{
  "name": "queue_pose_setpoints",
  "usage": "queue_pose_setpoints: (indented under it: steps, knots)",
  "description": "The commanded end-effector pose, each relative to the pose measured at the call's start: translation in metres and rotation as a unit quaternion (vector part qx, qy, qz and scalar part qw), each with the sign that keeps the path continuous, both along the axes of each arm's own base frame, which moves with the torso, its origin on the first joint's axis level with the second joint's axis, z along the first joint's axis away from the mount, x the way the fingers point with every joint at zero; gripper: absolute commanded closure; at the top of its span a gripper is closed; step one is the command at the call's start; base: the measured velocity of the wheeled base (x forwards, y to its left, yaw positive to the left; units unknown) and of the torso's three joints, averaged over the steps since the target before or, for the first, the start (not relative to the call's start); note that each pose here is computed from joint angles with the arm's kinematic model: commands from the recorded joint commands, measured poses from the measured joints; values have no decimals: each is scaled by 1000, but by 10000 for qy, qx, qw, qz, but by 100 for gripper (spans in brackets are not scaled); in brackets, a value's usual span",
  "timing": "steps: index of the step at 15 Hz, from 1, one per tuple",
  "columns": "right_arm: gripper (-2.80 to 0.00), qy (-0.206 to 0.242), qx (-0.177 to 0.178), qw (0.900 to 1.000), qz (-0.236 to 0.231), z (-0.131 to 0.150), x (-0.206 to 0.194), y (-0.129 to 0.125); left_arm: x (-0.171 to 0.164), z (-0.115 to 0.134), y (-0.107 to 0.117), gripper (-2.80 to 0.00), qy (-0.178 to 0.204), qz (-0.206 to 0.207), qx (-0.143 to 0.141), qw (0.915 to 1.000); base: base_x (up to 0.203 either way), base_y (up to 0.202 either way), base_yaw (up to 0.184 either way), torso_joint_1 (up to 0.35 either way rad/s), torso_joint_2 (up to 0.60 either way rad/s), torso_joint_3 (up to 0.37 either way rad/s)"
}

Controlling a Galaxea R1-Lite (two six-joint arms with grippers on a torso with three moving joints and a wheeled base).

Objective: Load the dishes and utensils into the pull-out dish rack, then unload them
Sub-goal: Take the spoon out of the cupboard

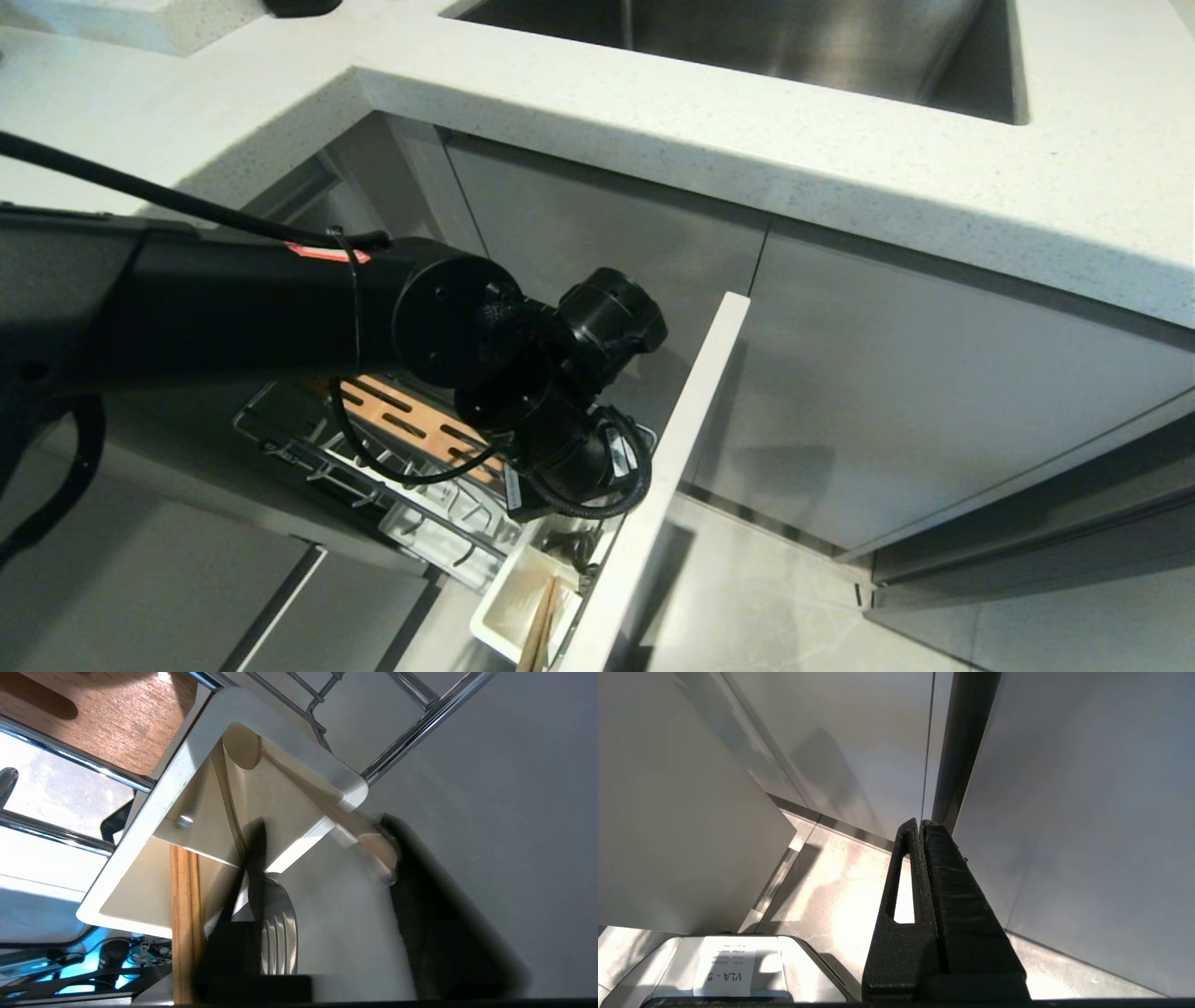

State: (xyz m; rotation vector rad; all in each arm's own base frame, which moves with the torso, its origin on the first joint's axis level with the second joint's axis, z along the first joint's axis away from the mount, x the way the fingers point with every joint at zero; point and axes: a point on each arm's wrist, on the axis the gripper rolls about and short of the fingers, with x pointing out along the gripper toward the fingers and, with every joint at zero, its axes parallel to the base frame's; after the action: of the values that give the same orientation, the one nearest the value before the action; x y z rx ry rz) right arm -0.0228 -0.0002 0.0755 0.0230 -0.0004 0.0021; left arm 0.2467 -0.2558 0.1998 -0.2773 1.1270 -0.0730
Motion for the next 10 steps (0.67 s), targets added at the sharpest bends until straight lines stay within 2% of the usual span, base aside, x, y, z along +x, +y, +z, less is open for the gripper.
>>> queue_pose_setpoints:
  steps: [1, 10]
  knots:
    - [0, 10, 0, 10000, -3, 0, 0, 0, -1, 1, 1, 0, 8, 29, -2, 10000, 0, 0, 0, 0, 0, 0]
    - [0, 10, 0, 10000, -3, 0, 0, 0, -6, 4, 4, 0, 82, -8, 103, 9999, 0, 0, 0, 0, 0, 0]
